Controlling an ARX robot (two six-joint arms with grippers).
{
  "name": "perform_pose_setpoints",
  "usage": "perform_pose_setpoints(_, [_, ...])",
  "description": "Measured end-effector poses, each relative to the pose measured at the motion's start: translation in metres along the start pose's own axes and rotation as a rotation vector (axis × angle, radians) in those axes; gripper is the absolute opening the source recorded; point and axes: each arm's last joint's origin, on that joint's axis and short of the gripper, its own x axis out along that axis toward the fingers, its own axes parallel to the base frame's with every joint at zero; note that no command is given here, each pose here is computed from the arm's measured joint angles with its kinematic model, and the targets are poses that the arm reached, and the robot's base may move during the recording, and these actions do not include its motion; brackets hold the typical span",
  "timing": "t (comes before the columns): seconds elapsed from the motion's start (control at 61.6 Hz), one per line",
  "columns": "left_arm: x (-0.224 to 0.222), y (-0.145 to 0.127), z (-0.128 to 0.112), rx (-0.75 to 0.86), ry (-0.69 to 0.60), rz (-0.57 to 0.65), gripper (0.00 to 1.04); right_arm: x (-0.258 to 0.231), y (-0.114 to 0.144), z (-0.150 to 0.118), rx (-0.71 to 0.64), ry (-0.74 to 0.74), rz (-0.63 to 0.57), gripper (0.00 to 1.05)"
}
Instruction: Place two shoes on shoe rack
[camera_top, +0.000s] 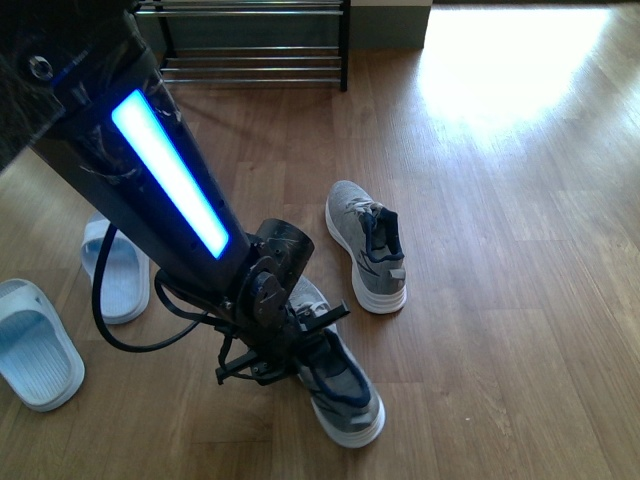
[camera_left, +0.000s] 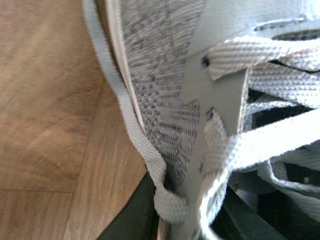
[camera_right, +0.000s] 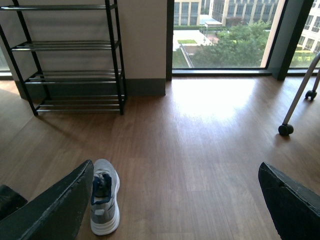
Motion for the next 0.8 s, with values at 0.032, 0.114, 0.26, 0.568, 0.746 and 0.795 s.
perform_pose_setpoints(0.032, [-0.005, 0.002, 0.001, -0.010, -0.019, 0.012, 0.14, 0.000, 0.000, 0.000, 0.000, 0.000, 0.000, 0.96])
perform_pose_setpoints(0.114, [-0.019, 0.007, 0.005, -0.028, -0.069, 0.042, 0.04, 0.000, 0.000, 0.000, 0.000, 0.000, 0.000, 0.96])
perform_pose_setpoints(0.26, [-0.068, 0.016, 0.013, -0.061, -0.217, 0.074, 0.02, 0.000, 0.000, 0.000, 0.000, 0.000, 0.000, 0.96])
perform_pose_setpoints(0.568, [-0.220, 0.017, 0.001, 0.020, -0.633, 0.071, 0.02, 0.000, 0.000, 0.000, 0.000, 0.000, 0.000, 0.96])
perform_pose_setpoints(0.746, [-0.292, 0.037, -0.036, 0.104, -0.852, 0.195, 0.02, 0.000, 0.000, 0.000, 0.000, 0.000, 0.000, 0.96])
perform_pose_setpoints(0.795, [-0.305, 0.043, -0.048, 0.131, -0.894, 0.230, 0.02, 0.000, 0.000, 0.000, 0.000, 0.000, 0.000, 0.96])
